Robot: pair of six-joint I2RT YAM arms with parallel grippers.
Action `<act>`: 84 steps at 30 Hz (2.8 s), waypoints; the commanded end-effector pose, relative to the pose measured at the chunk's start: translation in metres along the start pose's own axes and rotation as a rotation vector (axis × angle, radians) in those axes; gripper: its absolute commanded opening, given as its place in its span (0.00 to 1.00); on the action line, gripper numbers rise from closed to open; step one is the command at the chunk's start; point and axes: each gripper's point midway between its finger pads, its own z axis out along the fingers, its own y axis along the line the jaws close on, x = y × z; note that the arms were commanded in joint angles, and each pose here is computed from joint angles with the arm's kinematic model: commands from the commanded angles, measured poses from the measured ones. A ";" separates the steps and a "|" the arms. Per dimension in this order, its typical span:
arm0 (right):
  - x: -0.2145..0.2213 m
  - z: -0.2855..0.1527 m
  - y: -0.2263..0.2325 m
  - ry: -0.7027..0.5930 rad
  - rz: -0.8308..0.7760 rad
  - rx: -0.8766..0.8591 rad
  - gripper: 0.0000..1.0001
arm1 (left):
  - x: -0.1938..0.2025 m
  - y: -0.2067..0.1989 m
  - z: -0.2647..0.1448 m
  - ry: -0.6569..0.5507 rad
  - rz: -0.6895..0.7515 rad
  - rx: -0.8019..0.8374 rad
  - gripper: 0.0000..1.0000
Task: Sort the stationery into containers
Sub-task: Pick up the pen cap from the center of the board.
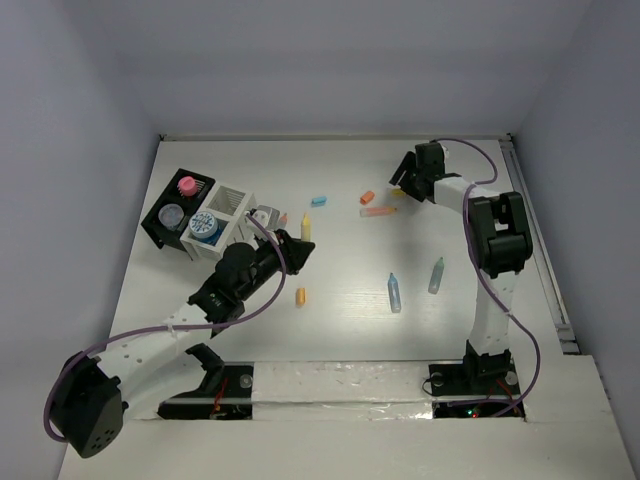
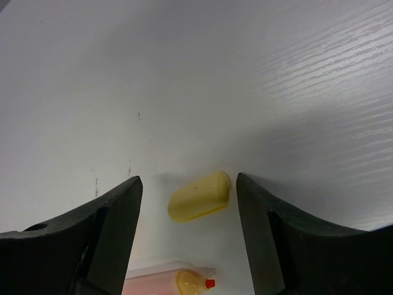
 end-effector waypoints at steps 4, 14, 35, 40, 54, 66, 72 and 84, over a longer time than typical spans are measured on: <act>0.009 -0.017 -0.005 0.041 -0.006 0.014 0.67 | -0.013 -0.009 0.000 -0.059 0.011 0.041 0.00; 0.016 -0.017 0.003 0.056 0.075 -0.036 0.65 | -0.013 -0.009 -0.001 -0.060 0.010 0.043 0.00; 0.018 0.009 -0.002 0.083 0.010 0.005 0.52 | -0.012 -0.004 -0.001 -0.064 0.015 0.019 0.00; 0.027 0.010 -0.007 0.106 0.010 0.010 0.46 | -0.012 -0.004 0.000 -0.063 0.014 0.018 0.00; -0.002 -0.012 0.032 0.005 -0.016 -0.178 0.00 | -0.012 -0.007 0.003 -0.057 0.005 0.026 0.00; -0.040 -0.258 0.177 -0.167 -0.040 -1.141 0.00 | -0.055 -0.098 -0.006 -0.116 -0.179 0.447 0.00; -0.014 -0.351 0.199 -0.101 -0.009 -1.515 0.00 | -0.073 -0.137 -0.013 -0.103 -0.304 0.660 0.00; 0.011 -0.425 0.208 -0.030 -0.018 -1.777 0.00 | -0.085 -0.157 -0.014 -0.079 -0.420 0.781 0.00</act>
